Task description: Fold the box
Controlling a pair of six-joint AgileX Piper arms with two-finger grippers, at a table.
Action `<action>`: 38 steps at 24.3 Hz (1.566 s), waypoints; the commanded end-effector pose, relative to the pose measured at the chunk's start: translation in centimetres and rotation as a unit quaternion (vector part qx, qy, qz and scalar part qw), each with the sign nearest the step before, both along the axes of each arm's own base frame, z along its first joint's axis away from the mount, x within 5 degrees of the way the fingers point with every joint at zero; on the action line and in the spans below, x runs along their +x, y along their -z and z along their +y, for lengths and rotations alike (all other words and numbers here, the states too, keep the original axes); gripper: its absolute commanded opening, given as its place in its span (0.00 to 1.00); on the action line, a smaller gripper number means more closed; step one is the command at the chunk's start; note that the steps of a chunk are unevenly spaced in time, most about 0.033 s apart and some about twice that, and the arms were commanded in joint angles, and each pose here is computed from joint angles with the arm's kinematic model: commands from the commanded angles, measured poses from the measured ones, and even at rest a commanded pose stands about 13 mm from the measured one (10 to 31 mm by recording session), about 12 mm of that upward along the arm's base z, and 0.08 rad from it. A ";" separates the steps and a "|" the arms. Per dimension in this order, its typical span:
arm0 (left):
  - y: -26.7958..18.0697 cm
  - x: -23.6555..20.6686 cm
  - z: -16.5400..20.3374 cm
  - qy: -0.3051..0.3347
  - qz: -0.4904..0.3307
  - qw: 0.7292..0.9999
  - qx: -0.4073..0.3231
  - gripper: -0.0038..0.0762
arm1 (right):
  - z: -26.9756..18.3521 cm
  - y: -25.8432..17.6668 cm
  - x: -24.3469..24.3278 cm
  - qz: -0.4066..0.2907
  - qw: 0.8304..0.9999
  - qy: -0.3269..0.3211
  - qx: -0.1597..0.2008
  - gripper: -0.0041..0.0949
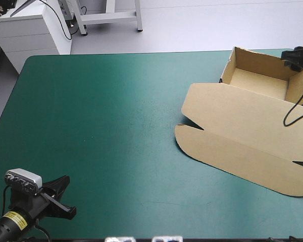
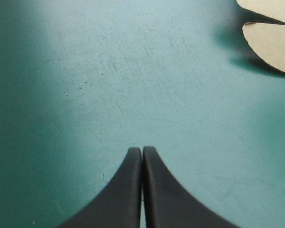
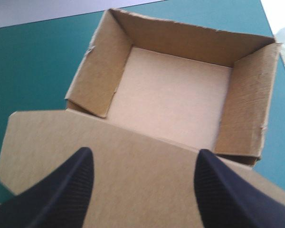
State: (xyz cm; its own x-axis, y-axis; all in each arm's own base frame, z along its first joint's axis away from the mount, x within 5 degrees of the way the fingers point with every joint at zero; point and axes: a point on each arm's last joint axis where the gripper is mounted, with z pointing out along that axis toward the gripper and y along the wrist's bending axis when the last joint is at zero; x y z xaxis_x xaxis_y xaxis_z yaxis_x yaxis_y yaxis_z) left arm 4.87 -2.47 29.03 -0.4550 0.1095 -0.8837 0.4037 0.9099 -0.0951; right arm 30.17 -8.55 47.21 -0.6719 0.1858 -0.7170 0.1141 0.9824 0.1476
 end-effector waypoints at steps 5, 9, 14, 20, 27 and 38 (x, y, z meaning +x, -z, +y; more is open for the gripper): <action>-1.4 0.3 -0.2 0.000 -0.038 0.999 -0.026 0.04 | 6.3 -0.3 -5.6 -0.034 0.993 -0.111 -0.035 0.05; -1.4 0.3 -0.2 0.000 -0.035 0.999 -0.025 0.04 | 9.4 1.6 -7.8 -0.025 0.982 -0.184 -0.040 0.03; -1.4 0.3 -0.2 0.000 -0.035 0.999 -0.025 0.04 | 10.9 4.2 -10.7 -0.031 0.976 -0.211 -0.052 0.03; -1.4 0.3 -0.2 0.000 -0.035 0.999 -0.025 0.04 | 10.7 7.5 -14.2 -0.082 0.974 -0.197 -0.072 0.03; -1.1 0.2 -0.1 0.000 -0.021 1.000 -0.018 0.04 | 10.5 14.2 -18.5 -0.107 0.975 -0.180 -0.076 0.03; -1.0 0.1 -0.1 0.001 -0.015 1.000 -0.017 0.04 | 10.4 19.3 -25.1 -0.196 0.964 -0.159 -0.080 0.03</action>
State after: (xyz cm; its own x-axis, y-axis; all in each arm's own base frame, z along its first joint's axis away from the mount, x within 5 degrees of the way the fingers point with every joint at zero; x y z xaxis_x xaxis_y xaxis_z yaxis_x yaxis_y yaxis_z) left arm 4.75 -2.42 28.79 -0.4788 0.1215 -0.8695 0.4014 0.9111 -0.0937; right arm 5.38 1.82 26.83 -0.4395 -0.1478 -0.8860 -0.2445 0.9688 -0.0404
